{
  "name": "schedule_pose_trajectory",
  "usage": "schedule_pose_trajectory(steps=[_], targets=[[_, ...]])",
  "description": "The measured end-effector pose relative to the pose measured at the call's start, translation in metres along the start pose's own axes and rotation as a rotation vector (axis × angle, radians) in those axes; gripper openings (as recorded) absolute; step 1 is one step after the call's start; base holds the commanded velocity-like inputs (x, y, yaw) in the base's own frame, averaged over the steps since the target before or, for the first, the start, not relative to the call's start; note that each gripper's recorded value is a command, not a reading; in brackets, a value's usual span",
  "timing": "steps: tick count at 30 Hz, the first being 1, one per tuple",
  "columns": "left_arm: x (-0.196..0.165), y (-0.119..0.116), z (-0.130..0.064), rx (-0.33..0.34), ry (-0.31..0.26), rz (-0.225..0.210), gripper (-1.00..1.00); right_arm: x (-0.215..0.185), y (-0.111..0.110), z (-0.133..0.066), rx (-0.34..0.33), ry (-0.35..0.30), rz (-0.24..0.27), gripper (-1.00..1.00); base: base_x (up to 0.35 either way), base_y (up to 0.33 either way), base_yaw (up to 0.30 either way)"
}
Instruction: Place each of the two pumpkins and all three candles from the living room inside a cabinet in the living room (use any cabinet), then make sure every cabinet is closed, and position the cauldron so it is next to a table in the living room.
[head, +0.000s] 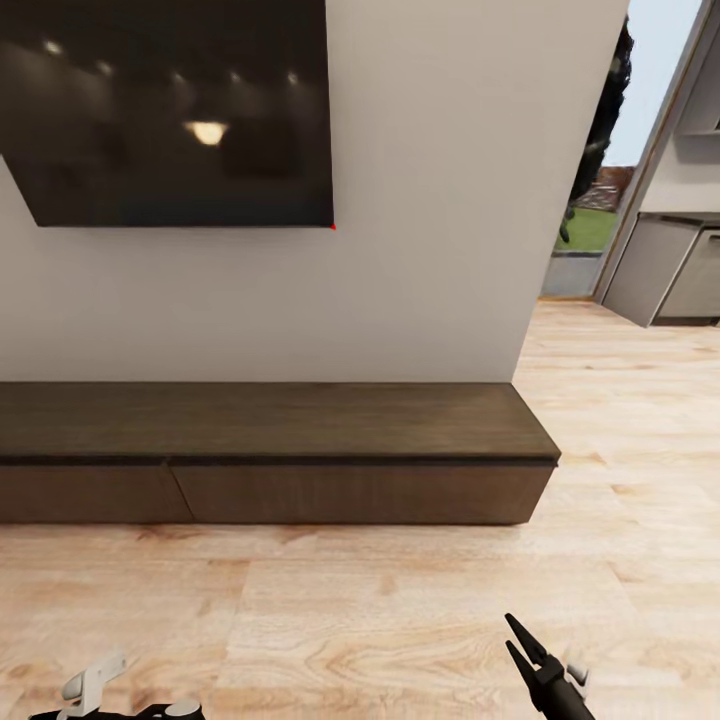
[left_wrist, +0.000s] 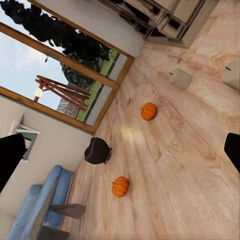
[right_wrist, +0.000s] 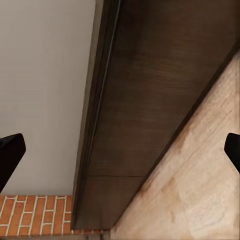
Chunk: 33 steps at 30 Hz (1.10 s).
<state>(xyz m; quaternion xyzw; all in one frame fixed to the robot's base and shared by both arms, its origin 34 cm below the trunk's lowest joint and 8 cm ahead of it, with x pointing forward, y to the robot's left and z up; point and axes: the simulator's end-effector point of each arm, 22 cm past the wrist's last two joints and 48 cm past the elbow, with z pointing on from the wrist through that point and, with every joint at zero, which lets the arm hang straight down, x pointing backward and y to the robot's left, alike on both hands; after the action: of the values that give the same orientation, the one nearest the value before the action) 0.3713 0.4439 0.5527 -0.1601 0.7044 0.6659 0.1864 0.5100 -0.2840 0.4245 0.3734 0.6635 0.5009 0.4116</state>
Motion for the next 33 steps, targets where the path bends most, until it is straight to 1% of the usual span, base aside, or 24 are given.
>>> schedule_pose_trajectory(steps=[7, 23, 25, 27, 29, 31, 33], targets=[[0.01, -0.012, 0.0, -0.001, -0.001, -0.015, 1.0, 0.002, -0.015, -0.002, 0.001, -0.001, -0.003, 1.0, 0.0, 0.0, 0.0], [0.035, -0.039, 0.002, -0.001, -0.002, -0.016, 1.0, 0.012, -0.05, -0.004, -0.002, -0.002, -0.004, 1.0, 0.0, 0.0, 0.0], [0.038, -0.042, 0.002, -0.001, -0.002, -0.016, 1.0, 0.013, -0.051, -0.005, -0.019, -0.003, -0.005, 1.0, 0.0, 0.0, 0.0], [0.041, -0.046, 0.002, -0.001, -0.002, -0.017, 1.0, 0.013, -0.047, -0.007, -0.059, -0.004, -0.006, 1.0, 0.0, 0.0, 0.0], [0.044, -0.049, 0.002, -0.001, -0.002, -0.016, 1.0, 0.011, -0.041, -0.018, -0.117, -0.015, -0.006, 1.0, 0.0, 0.0, 0.0], [0.048, -0.053, 0.002, -0.001, -0.002, -0.016, 1.0, 0.008, -0.04, -0.025, -0.147, -0.027, -0.006, 1.0, 0.0, 0.0, 0.0], [0.051, -0.056, 0.002, -0.001, -0.003, -0.016, 1.0, 0.007, -0.042, -0.028, -0.163, -0.032, -0.005, 1.0, 0.0, 0.0, 0.0]])
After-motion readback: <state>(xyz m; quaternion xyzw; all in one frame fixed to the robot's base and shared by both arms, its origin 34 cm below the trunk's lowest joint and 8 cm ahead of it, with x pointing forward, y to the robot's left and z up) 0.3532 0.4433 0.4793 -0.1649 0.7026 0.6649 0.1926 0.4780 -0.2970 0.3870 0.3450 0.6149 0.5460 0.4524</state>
